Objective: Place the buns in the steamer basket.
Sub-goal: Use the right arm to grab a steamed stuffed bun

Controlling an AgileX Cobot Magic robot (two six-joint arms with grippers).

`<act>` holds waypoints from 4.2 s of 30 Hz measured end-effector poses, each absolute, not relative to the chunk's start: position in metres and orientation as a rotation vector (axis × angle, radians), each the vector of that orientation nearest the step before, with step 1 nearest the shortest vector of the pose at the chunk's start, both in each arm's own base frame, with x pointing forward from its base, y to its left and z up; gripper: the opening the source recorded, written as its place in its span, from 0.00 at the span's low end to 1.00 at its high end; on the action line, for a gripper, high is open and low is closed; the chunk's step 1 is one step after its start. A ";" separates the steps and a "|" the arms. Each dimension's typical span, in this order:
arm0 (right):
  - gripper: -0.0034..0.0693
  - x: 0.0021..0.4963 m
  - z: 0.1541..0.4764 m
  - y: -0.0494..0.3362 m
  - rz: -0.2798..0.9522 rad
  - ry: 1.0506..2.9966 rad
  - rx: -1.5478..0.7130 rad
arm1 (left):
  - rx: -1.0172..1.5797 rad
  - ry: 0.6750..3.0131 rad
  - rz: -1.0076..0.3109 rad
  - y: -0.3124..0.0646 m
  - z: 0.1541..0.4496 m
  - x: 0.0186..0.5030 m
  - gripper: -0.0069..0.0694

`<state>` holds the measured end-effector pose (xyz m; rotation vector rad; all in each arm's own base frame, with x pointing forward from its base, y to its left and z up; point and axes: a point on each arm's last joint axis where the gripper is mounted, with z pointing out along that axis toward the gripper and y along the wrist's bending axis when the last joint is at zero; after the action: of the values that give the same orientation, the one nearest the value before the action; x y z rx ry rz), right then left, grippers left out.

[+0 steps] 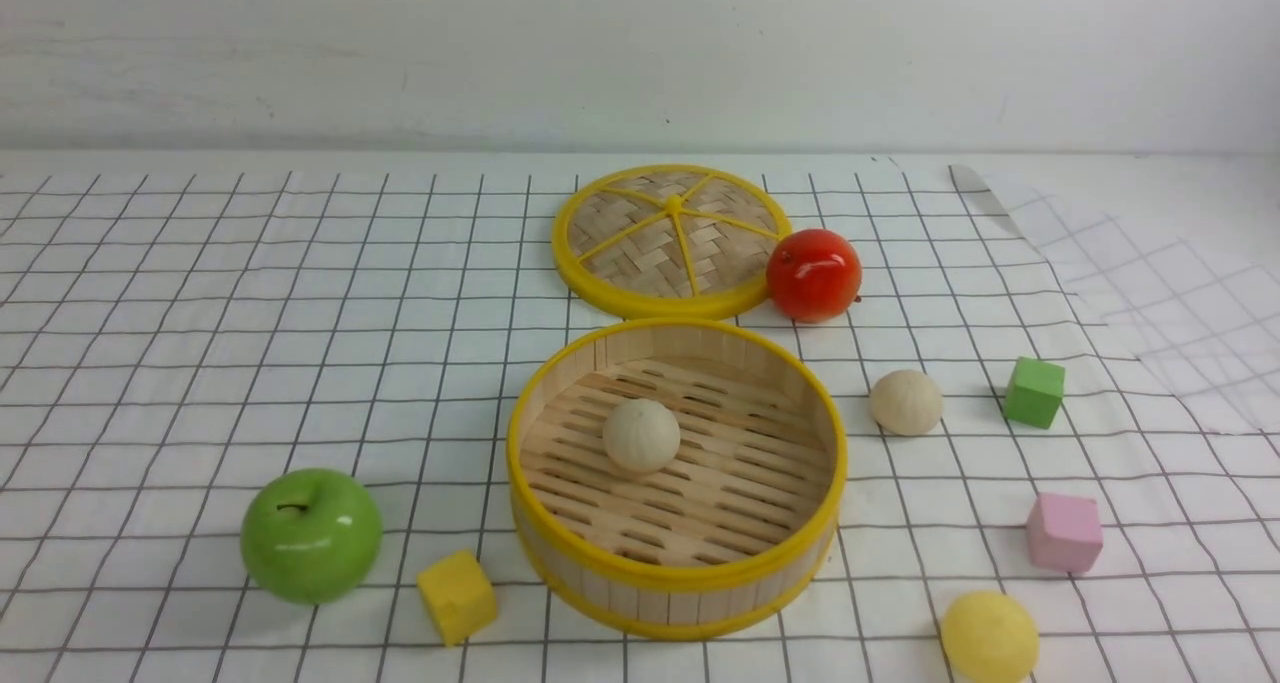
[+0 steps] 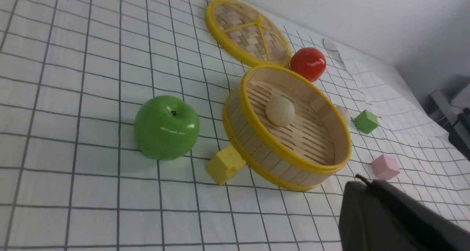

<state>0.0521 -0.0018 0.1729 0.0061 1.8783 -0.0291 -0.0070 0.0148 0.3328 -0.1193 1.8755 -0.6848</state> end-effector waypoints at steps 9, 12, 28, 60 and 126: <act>0.38 0.052 0.173 -0.002 -0.029 1.878 0.006 | -0.123 1.878 -0.671 0.017 0.331 -0.009 0.07; 0.38 0.052 0.173 -0.002 -0.029 1.878 0.006 | -0.122 1.872 -0.664 0.017 0.331 -0.008 0.07; 0.38 0.052 0.173 -0.002 -0.029 1.878 0.006 | -0.086 1.537 -0.209 -0.003 0.235 0.053 0.07; 0.38 0.052 0.173 -0.002 -0.029 1.878 0.006 | -0.186 1.880 -0.162 0.002 0.169 0.053 0.09; 0.38 0.179 0.253 0.026 0.431 2.551 0.067 | -0.186 1.880 -0.162 0.002 0.169 0.053 0.11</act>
<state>0.1789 0.0264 0.2527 0.0674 2.5515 0.4314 0.0526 0.0019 0.1692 -0.1860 1.8798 -0.1621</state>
